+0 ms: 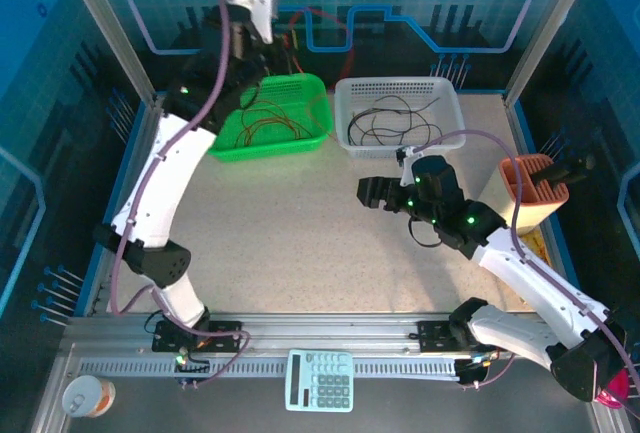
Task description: Untangle the cables
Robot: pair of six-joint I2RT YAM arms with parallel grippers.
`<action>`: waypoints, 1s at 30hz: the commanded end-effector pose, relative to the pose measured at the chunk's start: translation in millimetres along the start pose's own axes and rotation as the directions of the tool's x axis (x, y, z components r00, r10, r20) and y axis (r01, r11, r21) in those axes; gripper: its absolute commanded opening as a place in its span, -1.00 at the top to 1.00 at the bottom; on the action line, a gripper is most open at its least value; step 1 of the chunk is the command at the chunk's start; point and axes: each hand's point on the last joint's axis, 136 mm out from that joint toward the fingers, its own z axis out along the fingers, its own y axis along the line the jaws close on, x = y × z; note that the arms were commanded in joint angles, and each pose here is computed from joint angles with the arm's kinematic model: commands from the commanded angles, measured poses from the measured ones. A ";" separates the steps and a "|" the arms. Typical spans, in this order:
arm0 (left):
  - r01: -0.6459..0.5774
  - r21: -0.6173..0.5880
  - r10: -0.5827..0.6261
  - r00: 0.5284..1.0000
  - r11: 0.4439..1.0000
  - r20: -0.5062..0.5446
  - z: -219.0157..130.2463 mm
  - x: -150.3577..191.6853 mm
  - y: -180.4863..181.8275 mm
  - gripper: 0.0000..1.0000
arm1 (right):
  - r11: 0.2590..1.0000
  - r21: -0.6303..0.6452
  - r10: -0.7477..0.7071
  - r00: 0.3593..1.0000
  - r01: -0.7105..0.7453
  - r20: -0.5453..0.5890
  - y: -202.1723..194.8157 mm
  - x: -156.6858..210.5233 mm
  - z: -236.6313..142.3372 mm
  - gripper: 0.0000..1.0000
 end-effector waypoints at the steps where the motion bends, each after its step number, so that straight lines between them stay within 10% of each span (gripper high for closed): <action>1: -0.038 -0.063 0.030 0.993 0.997 -0.118 25.3 21.5 36.9 1.00 | 1.000 0.011 -0.019 1.000 0.018 0.022 0.5 -13.7 -5.9 -0.80; 8: 0.003 -0.159 -0.032 0.983 0.987 -0.181 56.5 52.1 94.9 1.00 | 0.999 0.044 0.007 0.999 -0.008 0.032 -17.7 -21.0 -8.9 -0.81; 22: 0.007 -0.322 -0.159 0.880 0.947 -0.448 100.7 247.1 187.8 0.99 | 0.969 0.246 -0.034 0.997 0.017 0.064 -79.8 -12.6 -44.2 -0.99; 27: 0.011 -0.359 -0.173 0.890 0.933 -0.422 75.0 250.3 194.1 -0.98 | 0.937 0.350 -0.052 0.994 0.017 0.091 -107.5 -19.3 -60.2 -0.99; 30: 0.010 -0.387 -0.173 0.905 0.922 -0.389 49.9 229.8 201.7 -0.98 | 0.901 0.434 -0.034 0.994 -0.017 0.108 -129.3 -22.9 -66.1 -0.99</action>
